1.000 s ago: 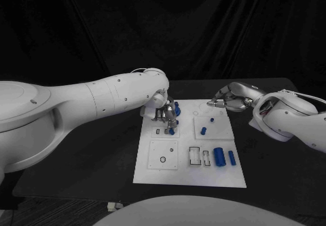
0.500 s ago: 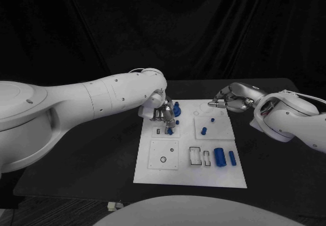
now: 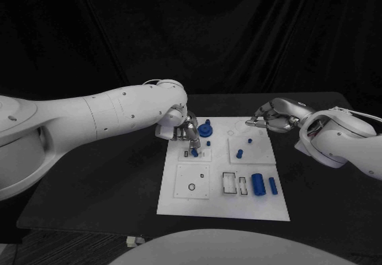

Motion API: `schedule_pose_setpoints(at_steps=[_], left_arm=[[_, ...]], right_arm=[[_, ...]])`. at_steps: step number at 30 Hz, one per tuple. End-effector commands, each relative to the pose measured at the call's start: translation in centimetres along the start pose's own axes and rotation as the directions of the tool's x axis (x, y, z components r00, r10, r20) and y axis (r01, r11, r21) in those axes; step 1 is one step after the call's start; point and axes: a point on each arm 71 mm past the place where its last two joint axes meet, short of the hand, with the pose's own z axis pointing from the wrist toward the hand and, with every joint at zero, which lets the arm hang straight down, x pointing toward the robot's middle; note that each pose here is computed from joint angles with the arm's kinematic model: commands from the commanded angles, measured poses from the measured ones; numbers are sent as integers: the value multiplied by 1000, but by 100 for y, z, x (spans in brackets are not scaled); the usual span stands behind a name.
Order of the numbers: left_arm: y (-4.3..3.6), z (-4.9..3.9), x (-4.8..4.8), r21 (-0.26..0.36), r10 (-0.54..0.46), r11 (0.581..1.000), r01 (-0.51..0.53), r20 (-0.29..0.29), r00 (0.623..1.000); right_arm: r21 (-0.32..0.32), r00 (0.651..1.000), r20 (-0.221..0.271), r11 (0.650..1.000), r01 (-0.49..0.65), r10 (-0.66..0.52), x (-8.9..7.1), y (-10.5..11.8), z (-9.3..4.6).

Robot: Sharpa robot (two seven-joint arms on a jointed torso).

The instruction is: Assemble the parts on the task board

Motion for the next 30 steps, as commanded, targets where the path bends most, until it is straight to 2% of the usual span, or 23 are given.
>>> schedule_pose_setpoints(at_steps=[1, 17, 30], left_arm=[[19, -32, -31, -1, 7, 1000, -7, 50, 999], [60, -60, -43, -10, 4, 1000, -3, 99, 995], [11, -42, -26, -6, 6, 1000, -6, 104, 995]], right_arm=[[16, 1000, -5, 1000, 0, 0, 17, -19, -8], [14, 1000, -16, 1000, -2, 2, 62, -7, -1], [17, 1000, -21, 1000, -4, 4, 87, -14, -6]])
